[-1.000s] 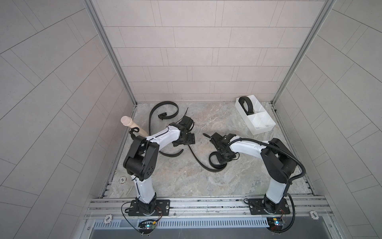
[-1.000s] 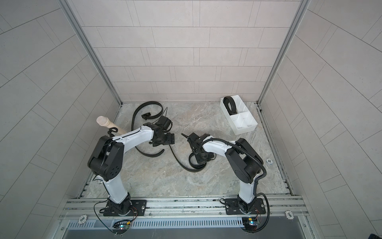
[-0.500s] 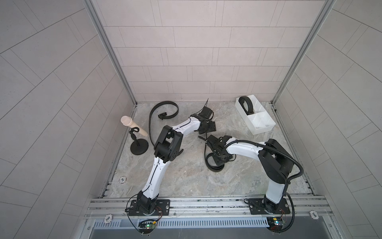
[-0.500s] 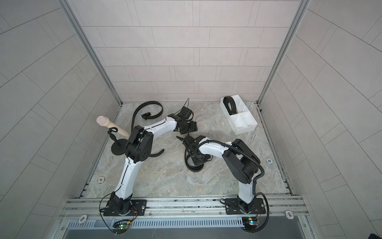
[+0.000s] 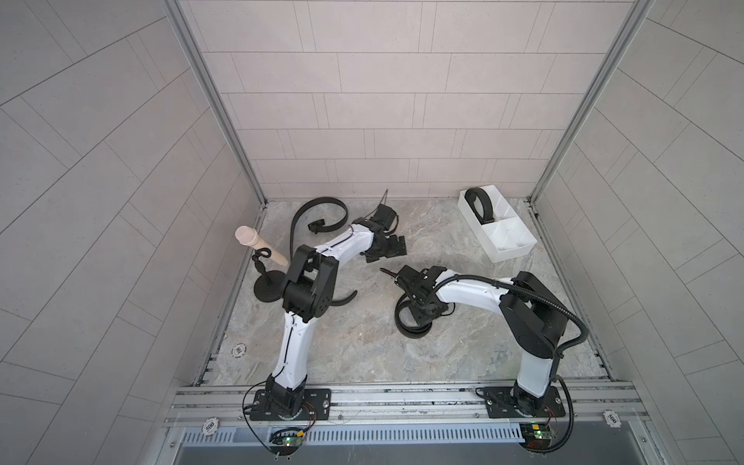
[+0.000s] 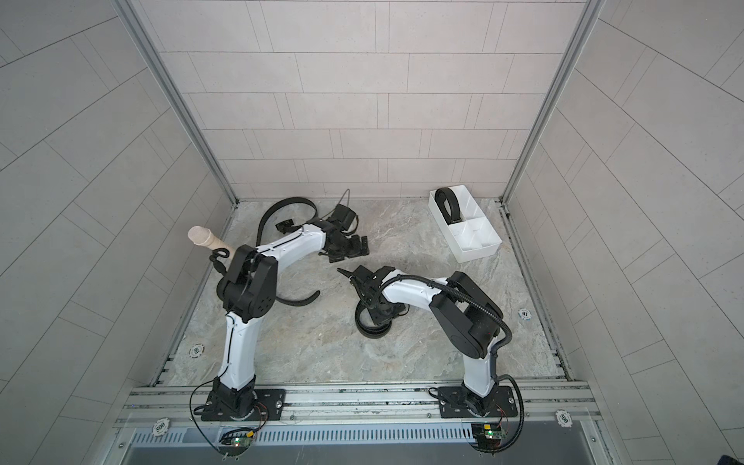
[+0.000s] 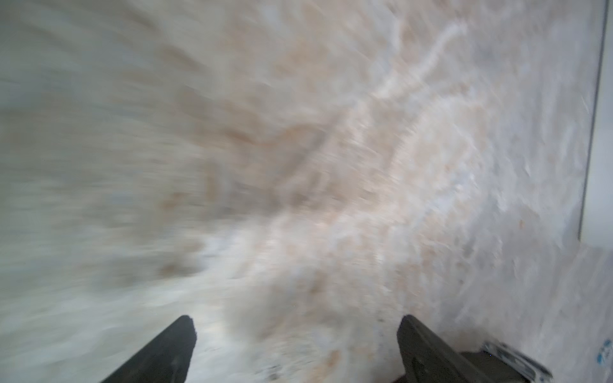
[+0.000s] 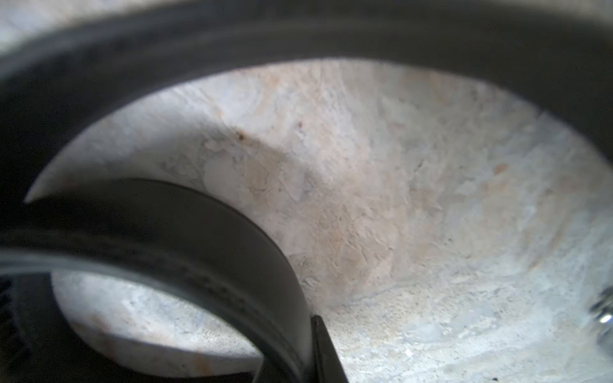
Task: Place the belts into the storage roll
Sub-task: Roll the belt at the center of the board.
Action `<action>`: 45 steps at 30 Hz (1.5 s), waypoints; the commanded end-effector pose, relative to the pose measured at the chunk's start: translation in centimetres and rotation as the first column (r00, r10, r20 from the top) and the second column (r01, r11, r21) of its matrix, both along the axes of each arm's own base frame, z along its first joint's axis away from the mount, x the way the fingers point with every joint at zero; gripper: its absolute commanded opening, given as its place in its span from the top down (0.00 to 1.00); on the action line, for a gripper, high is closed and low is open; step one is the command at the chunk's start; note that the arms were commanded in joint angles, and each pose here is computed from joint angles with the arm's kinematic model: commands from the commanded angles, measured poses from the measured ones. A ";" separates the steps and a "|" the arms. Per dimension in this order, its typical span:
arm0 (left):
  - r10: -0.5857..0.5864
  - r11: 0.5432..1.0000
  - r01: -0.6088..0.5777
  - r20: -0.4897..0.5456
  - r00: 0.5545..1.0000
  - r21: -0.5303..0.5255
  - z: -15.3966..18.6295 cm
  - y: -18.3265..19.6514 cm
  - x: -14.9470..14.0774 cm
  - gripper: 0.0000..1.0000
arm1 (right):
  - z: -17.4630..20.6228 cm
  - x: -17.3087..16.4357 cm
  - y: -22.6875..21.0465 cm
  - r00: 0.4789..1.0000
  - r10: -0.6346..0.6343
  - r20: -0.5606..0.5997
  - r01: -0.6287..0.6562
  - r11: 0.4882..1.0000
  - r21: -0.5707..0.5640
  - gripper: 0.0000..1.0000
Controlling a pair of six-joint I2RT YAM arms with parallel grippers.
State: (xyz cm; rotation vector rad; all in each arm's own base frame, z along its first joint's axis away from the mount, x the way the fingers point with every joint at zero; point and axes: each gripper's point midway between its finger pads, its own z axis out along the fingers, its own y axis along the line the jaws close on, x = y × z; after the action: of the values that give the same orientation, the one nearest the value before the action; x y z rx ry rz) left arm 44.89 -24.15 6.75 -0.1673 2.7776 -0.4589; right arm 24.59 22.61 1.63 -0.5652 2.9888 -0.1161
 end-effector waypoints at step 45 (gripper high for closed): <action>0.151 0.927 -0.195 -0.156 0.976 -0.321 -2.3 -6.3 -23.9 0.46 | -2.4 -4.0 1.8 0.996 0.054 -0.073 -0.050 0.997 0.056 1.00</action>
State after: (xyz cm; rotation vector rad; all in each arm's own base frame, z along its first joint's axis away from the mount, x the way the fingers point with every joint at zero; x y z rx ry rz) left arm 19.41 -29.22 3.78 -0.5484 2.7928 -0.8711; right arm 23.83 24.09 1.68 -0.6130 2.9259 -0.0547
